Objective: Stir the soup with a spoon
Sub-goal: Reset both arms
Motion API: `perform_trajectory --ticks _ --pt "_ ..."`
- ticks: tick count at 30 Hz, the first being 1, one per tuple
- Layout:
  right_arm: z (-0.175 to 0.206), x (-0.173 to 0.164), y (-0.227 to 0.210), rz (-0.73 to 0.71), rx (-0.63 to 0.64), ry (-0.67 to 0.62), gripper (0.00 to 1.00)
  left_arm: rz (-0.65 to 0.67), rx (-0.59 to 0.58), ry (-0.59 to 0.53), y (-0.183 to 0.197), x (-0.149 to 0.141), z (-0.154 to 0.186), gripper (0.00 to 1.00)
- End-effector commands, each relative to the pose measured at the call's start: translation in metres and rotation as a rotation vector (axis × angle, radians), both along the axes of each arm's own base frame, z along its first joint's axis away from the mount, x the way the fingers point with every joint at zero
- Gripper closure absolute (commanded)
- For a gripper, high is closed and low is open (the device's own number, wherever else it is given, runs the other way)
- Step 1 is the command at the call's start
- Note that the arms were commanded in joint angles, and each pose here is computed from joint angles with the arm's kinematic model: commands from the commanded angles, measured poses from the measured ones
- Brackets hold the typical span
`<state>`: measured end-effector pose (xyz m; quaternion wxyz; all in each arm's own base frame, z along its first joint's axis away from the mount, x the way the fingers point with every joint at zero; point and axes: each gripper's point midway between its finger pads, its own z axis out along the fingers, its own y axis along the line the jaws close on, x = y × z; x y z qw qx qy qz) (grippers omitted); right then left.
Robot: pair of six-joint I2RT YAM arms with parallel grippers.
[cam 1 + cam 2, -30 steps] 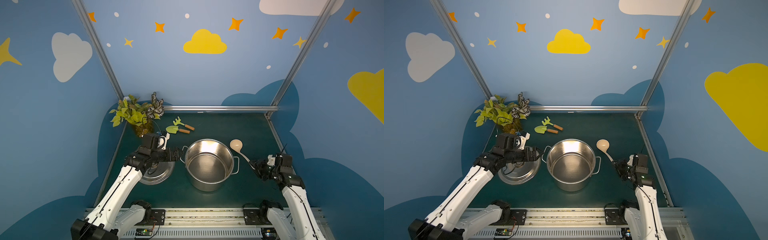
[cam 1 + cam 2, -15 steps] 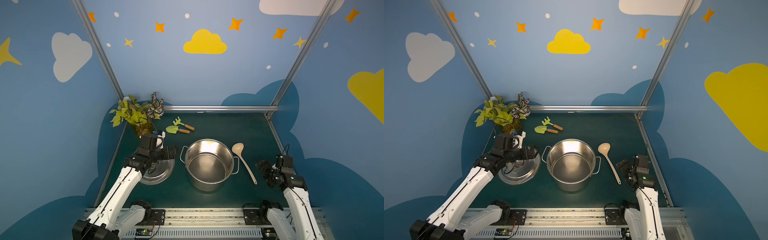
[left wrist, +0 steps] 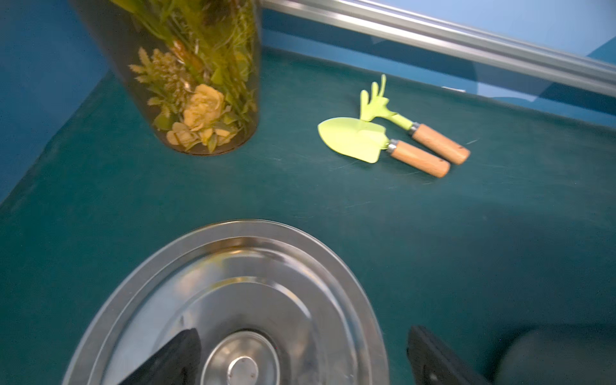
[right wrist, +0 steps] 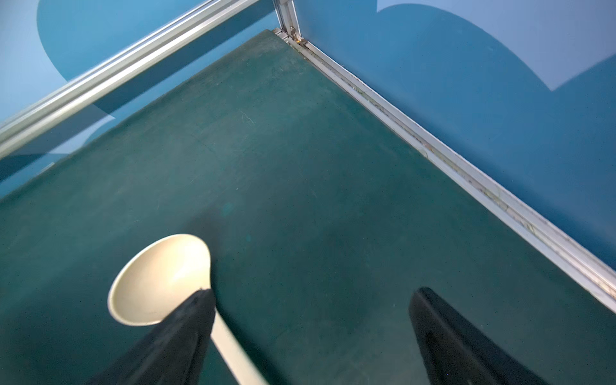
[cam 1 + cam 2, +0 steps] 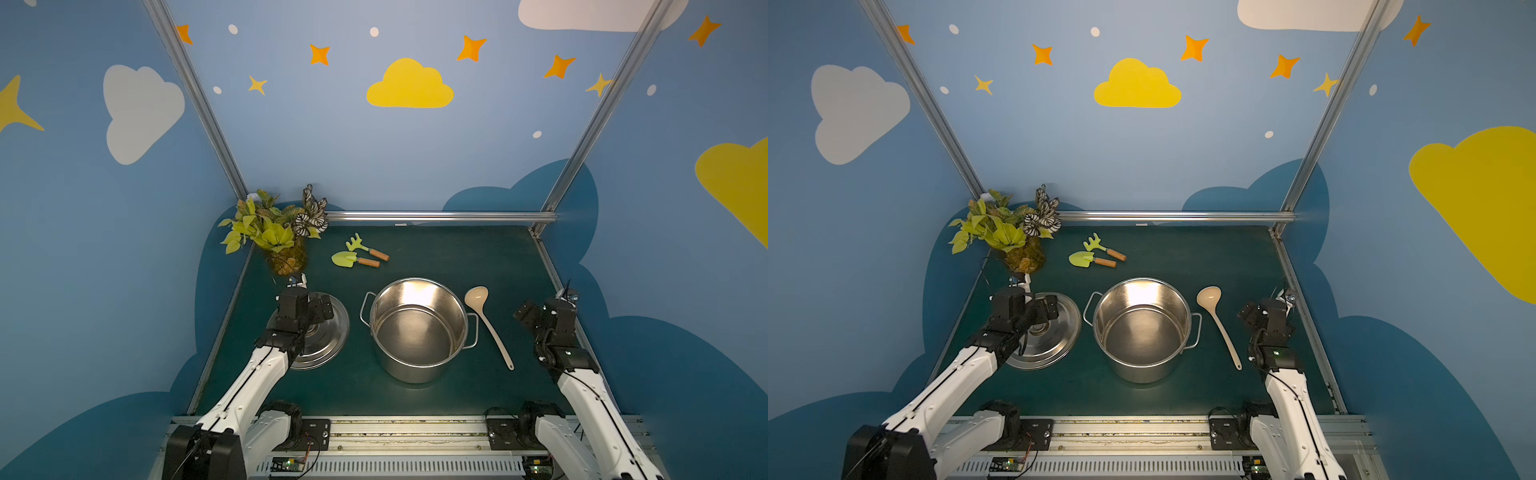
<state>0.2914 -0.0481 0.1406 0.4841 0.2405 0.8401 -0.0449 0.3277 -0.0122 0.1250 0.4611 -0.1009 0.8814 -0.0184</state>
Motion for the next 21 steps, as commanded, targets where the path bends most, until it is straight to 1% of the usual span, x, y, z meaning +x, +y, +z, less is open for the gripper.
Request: perform_trajectory --ticks 1,3,4,6,8,9,11,13,14,15,16,18,21 --pt "0.019 0.032 0.005 0.058 -0.192 -0.134 0.02 0.044 0.083 -0.178 0.022 0.024 0.017 0.00" --pt "0.009 0.044 0.010 0.084 -0.233 -0.110 0.02 0.034 0.093 -0.205 0.026 0.030 0.010 0.00" --pt "0.001 0.051 0.013 0.098 -0.240 -0.088 0.02 0.028 0.108 -0.203 0.028 0.032 0.004 0.00" --pt "-0.009 0.062 0.018 0.122 -0.251 -0.084 0.02 0.019 0.118 -0.215 0.028 0.037 -0.004 0.00" --pt "-0.017 0.070 0.021 0.141 -0.271 -0.084 0.03 -0.035 0.144 -0.212 0.022 0.043 -0.014 0.00" --pt "-0.018 0.074 0.022 0.150 -0.284 -0.081 0.02 -0.047 0.150 -0.237 0.021 0.048 -0.012 0.00" --pt "-0.022 0.079 0.023 0.173 -0.296 -0.077 0.02 -0.130 0.163 -0.249 0.009 0.055 -0.017 0.00" --pt "-0.034 0.083 0.021 0.182 -0.274 -0.074 0.02 -0.204 0.160 -0.259 -0.003 0.059 -0.025 0.00" --pt "-0.035 0.088 0.023 0.194 -0.257 -0.099 0.02 -0.265 0.159 -0.259 -0.014 0.061 -0.032 0.00" --pt "-0.042 0.092 0.021 0.192 -0.246 -0.086 0.02 -0.311 0.174 -0.283 -0.023 0.066 -0.035 0.00" --pt "-0.047 0.095 0.019 0.192 -0.240 -0.088 0.02 -0.328 0.178 -0.259 -0.026 0.066 -0.043 0.00" --pt "-0.047 0.096 0.019 0.211 -0.214 -0.104 0.02 -0.333 0.171 -0.219 -0.027 0.065 -0.043 0.00" --pt "-0.045 0.095 0.019 0.208 -0.207 -0.084 0.02 -0.328 0.183 -0.282 -0.027 0.065 -0.037 0.00"
